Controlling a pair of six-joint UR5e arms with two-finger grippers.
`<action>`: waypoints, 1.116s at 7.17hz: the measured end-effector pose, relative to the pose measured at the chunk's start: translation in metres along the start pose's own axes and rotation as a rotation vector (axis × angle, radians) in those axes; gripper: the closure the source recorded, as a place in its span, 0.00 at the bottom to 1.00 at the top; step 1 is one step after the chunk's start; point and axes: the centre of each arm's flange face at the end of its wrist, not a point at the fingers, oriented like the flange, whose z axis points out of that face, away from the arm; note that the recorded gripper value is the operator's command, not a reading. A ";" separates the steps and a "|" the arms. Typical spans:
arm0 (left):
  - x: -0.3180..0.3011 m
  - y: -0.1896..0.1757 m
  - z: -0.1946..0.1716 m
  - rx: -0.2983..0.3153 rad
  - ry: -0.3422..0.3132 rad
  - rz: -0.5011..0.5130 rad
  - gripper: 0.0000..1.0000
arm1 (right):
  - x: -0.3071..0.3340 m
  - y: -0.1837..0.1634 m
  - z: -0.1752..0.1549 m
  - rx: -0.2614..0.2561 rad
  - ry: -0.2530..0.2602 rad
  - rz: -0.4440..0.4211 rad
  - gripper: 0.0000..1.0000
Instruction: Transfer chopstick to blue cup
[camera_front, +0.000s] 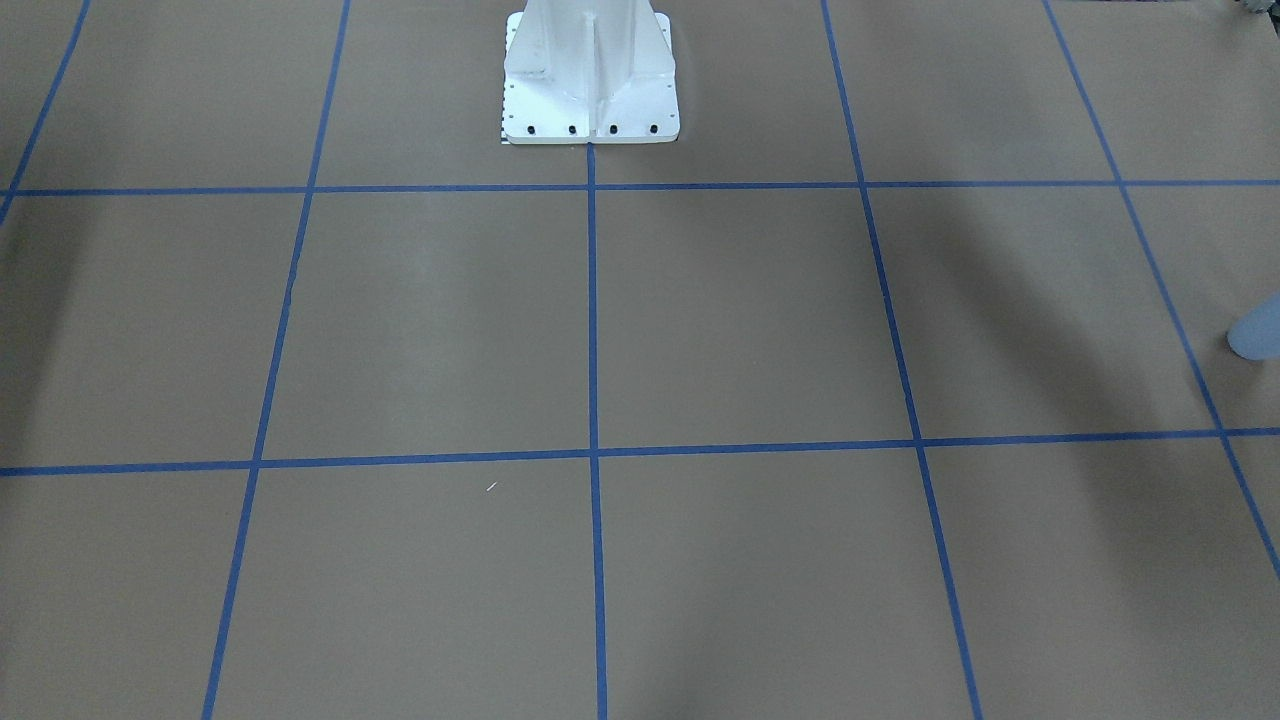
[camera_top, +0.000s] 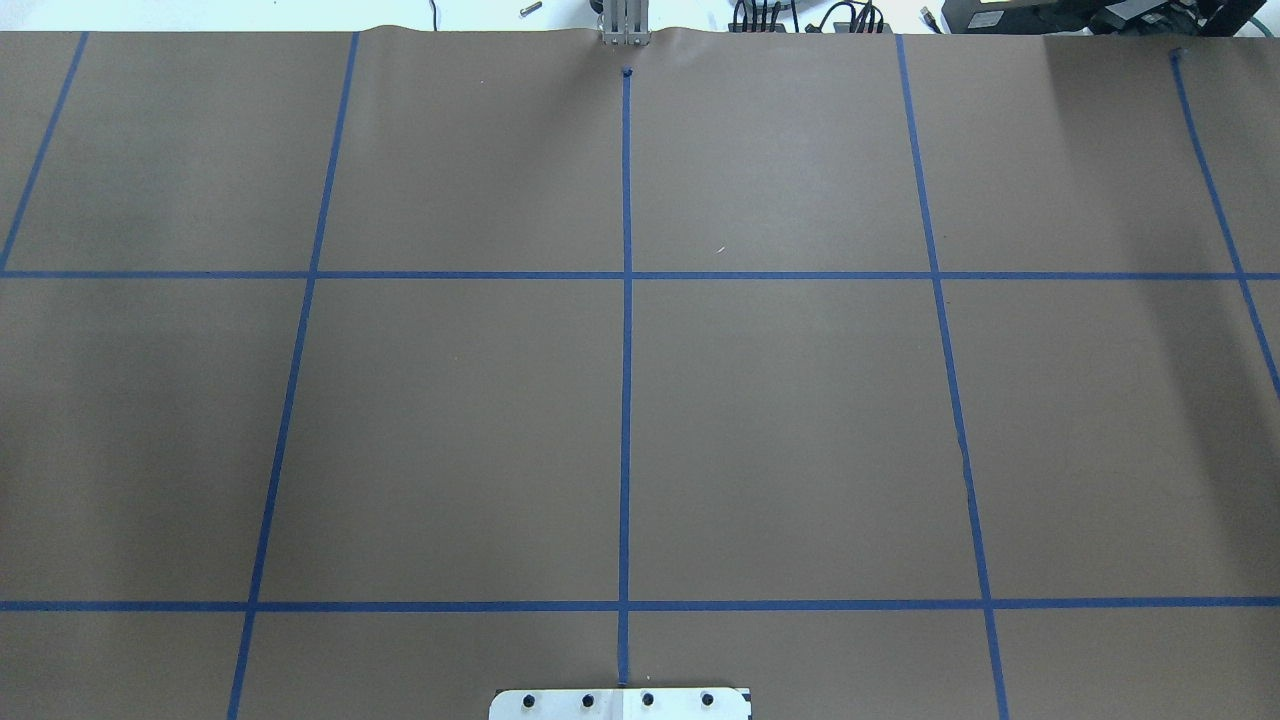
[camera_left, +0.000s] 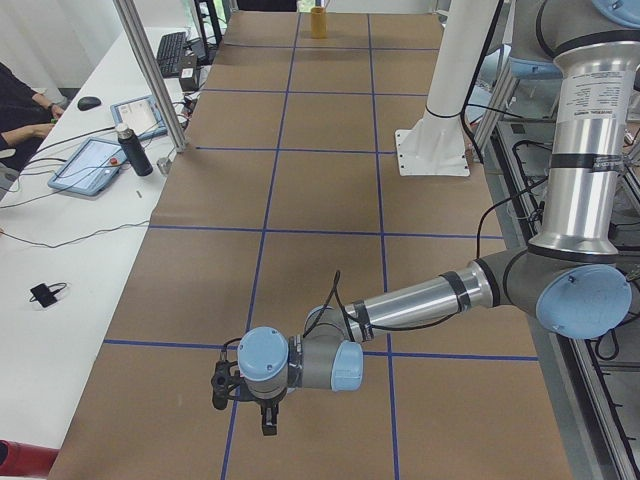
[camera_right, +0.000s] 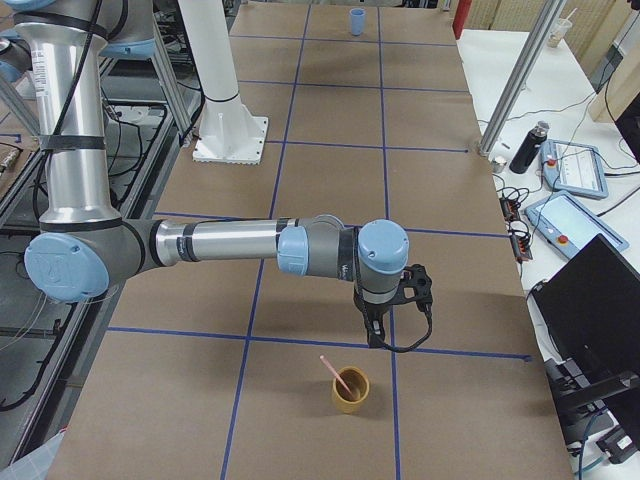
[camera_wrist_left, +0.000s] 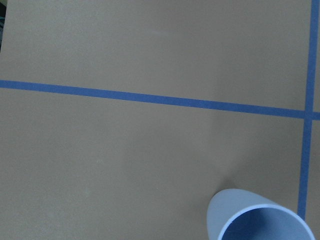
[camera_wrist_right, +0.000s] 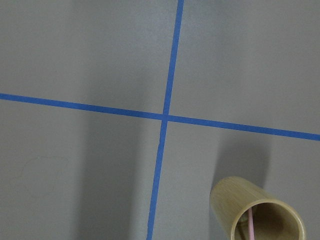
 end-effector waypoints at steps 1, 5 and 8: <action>0.002 -0.001 0.001 -0.001 0.001 -0.003 0.02 | 0.000 0.000 0.000 0.000 0.000 0.000 0.00; 0.027 -0.002 0.023 -0.044 0.005 0.037 0.02 | 0.000 0.000 0.000 -0.001 0.003 -0.002 0.00; 0.031 0.004 0.034 -0.069 0.004 0.046 0.02 | -0.001 0.000 0.001 -0.002 0.004 -0.001 0.00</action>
